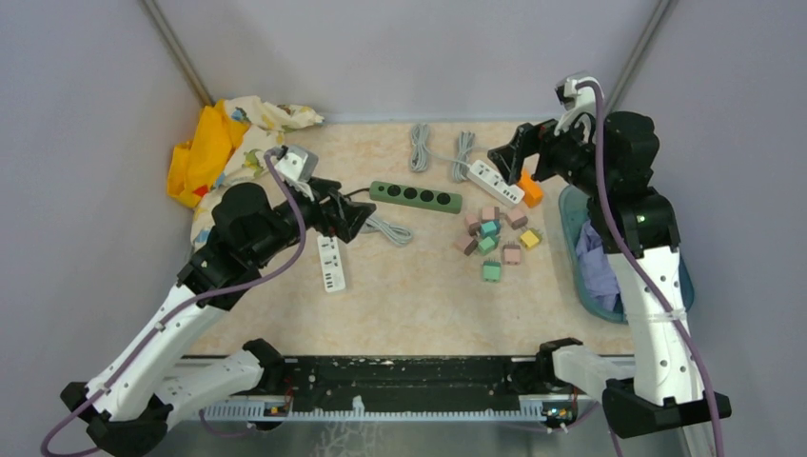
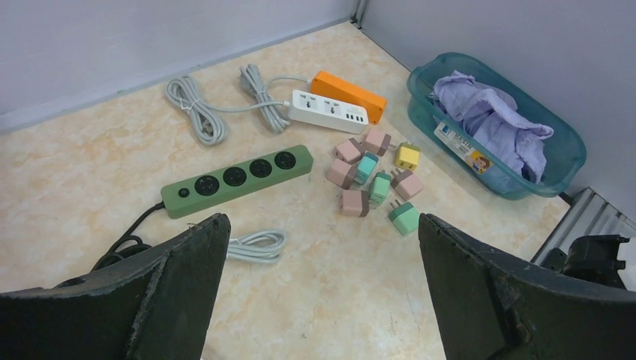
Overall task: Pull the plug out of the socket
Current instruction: Reset both arms
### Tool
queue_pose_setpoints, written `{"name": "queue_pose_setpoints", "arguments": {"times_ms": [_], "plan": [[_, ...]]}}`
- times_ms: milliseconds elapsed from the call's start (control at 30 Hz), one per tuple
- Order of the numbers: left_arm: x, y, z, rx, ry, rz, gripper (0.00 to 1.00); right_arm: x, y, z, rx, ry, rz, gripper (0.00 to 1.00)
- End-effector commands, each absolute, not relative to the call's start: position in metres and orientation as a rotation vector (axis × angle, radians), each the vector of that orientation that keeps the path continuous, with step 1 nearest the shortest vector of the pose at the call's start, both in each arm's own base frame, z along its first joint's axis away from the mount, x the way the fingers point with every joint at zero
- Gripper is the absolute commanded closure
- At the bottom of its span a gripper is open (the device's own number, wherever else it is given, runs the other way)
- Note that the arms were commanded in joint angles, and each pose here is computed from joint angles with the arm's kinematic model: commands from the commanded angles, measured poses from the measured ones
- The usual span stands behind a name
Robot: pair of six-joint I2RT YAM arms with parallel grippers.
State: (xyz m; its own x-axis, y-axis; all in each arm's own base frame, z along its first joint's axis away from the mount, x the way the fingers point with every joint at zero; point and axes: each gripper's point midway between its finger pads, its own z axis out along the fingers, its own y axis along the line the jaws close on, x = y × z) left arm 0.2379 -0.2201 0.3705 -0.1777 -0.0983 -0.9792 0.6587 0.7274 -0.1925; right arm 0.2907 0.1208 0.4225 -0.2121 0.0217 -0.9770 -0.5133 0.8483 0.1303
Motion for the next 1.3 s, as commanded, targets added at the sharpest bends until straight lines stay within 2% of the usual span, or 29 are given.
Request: {"name": "queue_pose_setpoints", "arguments": {"times_ms": [0, 333, 1267], "plan": [[0.238, -0.212, 0.381, 0.451, 1.617, -0.68, 0.0, 0.293, 0.121, 0.441, -0.378, 1.681, 0.509, 0.01], [0.23, -0.205, 0.401, 0.425, 1.573, -0.702, 0.0, 0.293, 0.12, 0.449, -0.376, 1.669, 0.502, 0.01], [0.218, -0.2, 0.411, 0.398, 1.516, -0.746, 0.0, 0.293, 0.114, 0.44, -0.361, 1.689, 0.474, 0.01]]}}
